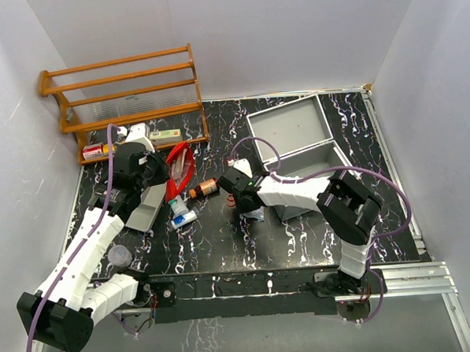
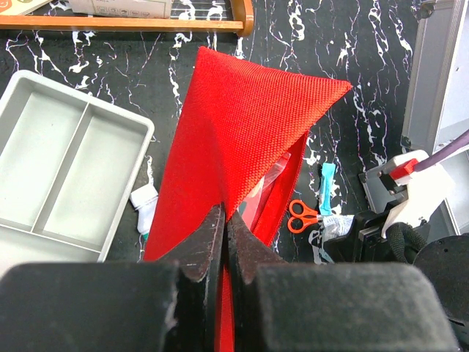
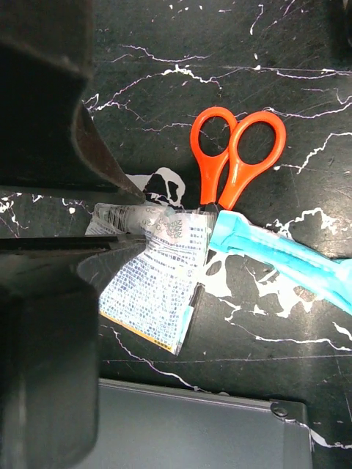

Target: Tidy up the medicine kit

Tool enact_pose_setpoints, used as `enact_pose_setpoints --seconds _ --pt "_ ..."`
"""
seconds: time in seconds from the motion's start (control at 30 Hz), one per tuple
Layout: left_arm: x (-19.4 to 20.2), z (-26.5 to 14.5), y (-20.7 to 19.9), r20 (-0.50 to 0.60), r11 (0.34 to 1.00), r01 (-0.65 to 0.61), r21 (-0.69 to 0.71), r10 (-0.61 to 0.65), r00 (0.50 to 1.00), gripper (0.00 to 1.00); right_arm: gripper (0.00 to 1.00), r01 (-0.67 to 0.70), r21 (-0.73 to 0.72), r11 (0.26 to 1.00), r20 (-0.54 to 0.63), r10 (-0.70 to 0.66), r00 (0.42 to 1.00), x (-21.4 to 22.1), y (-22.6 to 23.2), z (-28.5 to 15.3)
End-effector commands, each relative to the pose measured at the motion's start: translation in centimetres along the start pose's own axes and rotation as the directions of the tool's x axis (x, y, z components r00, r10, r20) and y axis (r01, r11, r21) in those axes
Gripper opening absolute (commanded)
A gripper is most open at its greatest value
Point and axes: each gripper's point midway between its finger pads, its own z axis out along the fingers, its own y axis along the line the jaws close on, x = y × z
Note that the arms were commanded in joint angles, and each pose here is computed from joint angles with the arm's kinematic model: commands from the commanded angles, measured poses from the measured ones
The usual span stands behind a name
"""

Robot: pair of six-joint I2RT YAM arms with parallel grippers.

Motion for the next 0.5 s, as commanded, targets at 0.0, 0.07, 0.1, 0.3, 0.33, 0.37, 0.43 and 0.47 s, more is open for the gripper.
enact_pose_setpoints --seconds 0.0,0.07,0.1,0.3,0.33,0.37,0.43,0.47 --pt "-2.6 -0.7 -1.0 0.075 1.0 0.009 0.024 -0.011 0.997 0.0 0.16 -0.003 0.021 1.0 -0.019 0.003 1.0 0.4 -0.2 0.9" --pt "-2.5 -0.7 -0.9 0.072 1.0 0.009 0.021 -0.011 0.997 0.0 0.11 -0.006 0.019 1.0 -0.008 0.006 1.0 0.2 -0.2 0.8" --pt "-2.5 -0.6 -0.9 0.07 1.0 0.009 0.022 -0.011 0.997 0.0 0.1 -0.01 0.015 1.0 -0.001 0.01 1.0 0.0 -0.1 0.6" --pt "-2.3 -0.6 -0.8 0.065 1.0 0.009 0.021 -0.01 0.998 0.0 0.23 -0.002 0.055 0.998 -0.019 0.003 1.0 0.5 -0.8 0.8" --pt "-2.3 -0.6 -0.8 0.066 1.0 0.008 0.02 -0.009 0.998 0.0 0.25 0.003 0.063 0.998 -0.029 -0.001 1.0 0.8 -1.0 0.9" --pt "-2.3 -0.6 -0.8 0.067 1.0 0.009 0.02 -0.01 0.998 0.0 0.27 0.008 0.07 0.997 -0.04 -0.005 0.999 1.1 -1.1 1.1" --pt "-2.3 -0.6 -0.8 0.068 1.0 0.009 0.019 -0.01 0.998 0.0 0.28 0.024 0.085 0.996 -0.064 -0.019 0.998 1.6 -1.4 1.5" --pt "-2.4 -0.6 -0.8 0.07 1.0 0.009 0.019 -0.011 0.997 0.0 0.28 0.033 0.094 0.995 -0.078 -0.026 0.997 1.9 -1.5 1.7"
